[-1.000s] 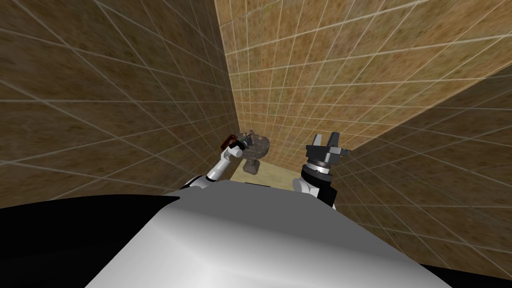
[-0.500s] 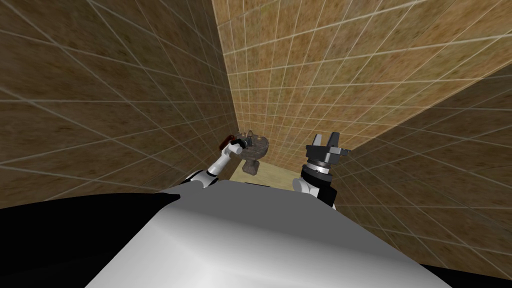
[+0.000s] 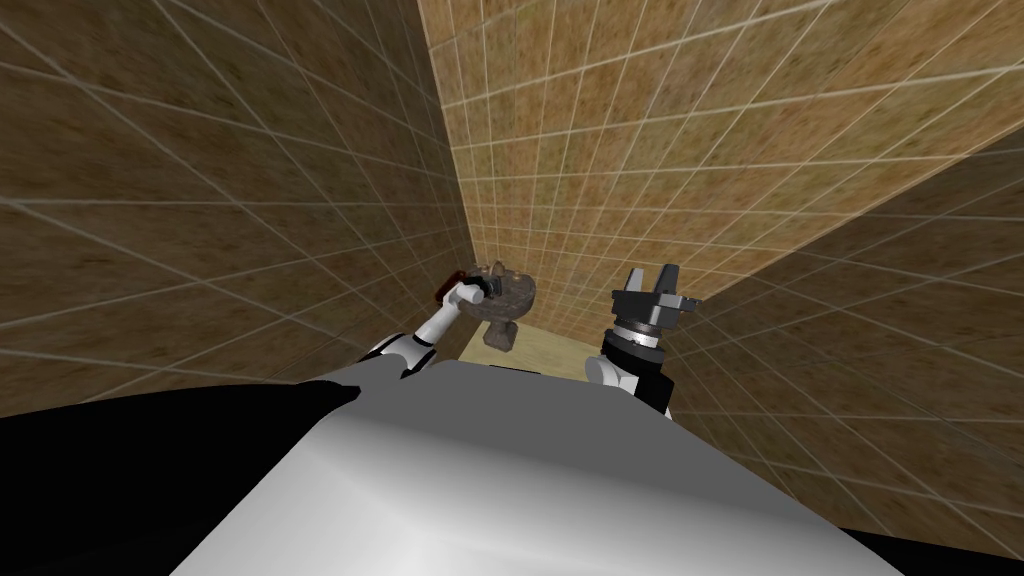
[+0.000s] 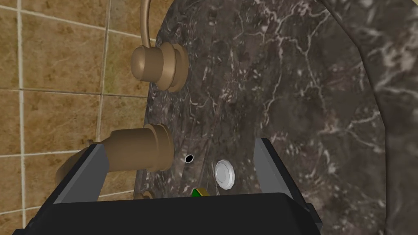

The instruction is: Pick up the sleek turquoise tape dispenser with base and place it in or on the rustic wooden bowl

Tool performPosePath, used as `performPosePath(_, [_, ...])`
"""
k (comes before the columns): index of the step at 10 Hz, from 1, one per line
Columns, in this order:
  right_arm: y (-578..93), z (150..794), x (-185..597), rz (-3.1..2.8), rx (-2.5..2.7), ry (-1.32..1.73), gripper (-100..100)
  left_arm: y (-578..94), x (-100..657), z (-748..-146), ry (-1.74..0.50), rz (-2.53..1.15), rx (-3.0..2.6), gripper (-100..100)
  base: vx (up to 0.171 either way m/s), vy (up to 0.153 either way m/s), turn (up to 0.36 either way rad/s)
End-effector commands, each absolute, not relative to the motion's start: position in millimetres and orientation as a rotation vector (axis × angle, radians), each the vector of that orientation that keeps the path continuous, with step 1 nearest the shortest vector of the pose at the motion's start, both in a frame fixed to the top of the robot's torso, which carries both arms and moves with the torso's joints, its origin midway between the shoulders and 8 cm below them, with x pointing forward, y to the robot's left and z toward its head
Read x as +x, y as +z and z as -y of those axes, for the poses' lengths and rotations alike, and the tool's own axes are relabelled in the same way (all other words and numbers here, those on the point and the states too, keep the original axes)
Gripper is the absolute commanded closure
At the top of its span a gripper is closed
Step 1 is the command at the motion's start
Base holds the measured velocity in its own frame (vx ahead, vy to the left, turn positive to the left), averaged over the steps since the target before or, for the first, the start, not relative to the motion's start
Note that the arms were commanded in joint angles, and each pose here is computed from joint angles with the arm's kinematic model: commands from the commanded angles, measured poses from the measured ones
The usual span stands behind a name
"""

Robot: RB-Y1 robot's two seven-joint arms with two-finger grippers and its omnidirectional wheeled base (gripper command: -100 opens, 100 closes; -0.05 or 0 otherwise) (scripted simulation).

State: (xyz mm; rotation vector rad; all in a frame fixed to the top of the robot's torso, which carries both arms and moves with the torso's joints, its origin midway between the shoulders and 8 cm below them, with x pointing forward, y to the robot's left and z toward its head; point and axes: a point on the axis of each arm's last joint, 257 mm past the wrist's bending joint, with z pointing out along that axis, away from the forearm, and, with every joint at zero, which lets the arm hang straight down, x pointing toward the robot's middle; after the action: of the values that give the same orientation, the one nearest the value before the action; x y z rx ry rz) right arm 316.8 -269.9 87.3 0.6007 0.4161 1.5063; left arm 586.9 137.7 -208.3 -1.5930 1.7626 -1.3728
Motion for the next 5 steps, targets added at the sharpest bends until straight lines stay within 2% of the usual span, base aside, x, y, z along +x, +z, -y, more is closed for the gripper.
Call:
performPosePath(1, [87.3, 269.9, 316.8, -0.416, 0.601, 1.506, 0, -221.8, 590.1, -151.0, -1.300, -1.795, -1.649, -100, 0.036, -0.014, -0.012])
performPosePath(5, [87.3, 269.9, 316.8, -0.416, 0.601, 1.506, 0, -244.2, 589.0, -178.4, -1.154, -1.843, -1.751, -100, 0.036, -0.006, -0.011])
